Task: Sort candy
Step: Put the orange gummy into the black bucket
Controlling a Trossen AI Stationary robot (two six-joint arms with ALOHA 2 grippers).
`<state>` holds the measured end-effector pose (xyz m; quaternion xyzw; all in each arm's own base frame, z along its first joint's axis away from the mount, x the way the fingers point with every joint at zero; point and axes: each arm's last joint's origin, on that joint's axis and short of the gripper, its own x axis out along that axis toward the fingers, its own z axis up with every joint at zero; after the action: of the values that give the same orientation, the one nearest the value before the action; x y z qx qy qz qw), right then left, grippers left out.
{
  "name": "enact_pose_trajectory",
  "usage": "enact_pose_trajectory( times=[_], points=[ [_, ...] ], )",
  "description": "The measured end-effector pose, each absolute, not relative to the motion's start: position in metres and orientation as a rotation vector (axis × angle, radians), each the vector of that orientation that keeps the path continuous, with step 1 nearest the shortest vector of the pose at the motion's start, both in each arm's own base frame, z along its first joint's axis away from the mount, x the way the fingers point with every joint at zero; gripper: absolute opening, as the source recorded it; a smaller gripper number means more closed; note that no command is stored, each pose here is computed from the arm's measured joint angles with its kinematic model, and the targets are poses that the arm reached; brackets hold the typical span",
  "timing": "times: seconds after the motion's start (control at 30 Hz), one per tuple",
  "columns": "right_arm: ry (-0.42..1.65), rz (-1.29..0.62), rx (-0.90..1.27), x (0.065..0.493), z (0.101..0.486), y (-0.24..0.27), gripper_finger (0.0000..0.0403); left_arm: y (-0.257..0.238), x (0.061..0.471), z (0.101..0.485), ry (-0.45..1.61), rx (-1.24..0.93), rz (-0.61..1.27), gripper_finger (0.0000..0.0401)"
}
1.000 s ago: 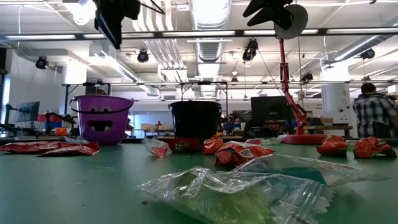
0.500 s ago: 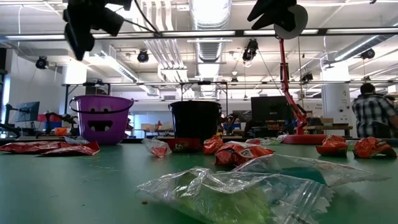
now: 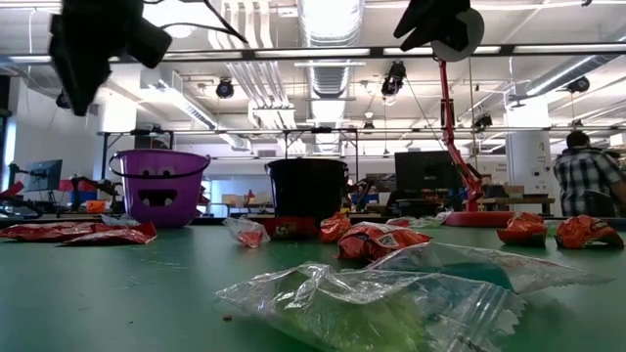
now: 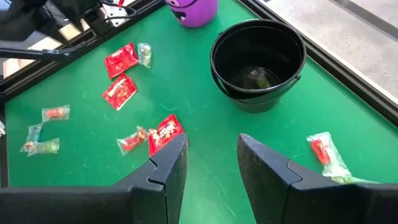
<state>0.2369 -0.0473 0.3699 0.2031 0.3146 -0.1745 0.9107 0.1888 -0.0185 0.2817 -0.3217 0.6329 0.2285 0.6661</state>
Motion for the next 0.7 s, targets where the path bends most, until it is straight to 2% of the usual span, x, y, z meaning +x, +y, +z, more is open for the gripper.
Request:
enact_pose_trajectory(
  times=[0.37,0.7],
  points=[
    [0.662,-0.361,0.417,0.236,0.369,-0.047,0.0132,-0.1,0.195,0.268,1.383,-0.841,0.463,0.0187],
    [0.695,-0.368,0.42,0.234,0.367,-0.047,0.0132,-0.119,0.2,0.252,1.455,-0.766,0.471,0.0187]
  ],
)
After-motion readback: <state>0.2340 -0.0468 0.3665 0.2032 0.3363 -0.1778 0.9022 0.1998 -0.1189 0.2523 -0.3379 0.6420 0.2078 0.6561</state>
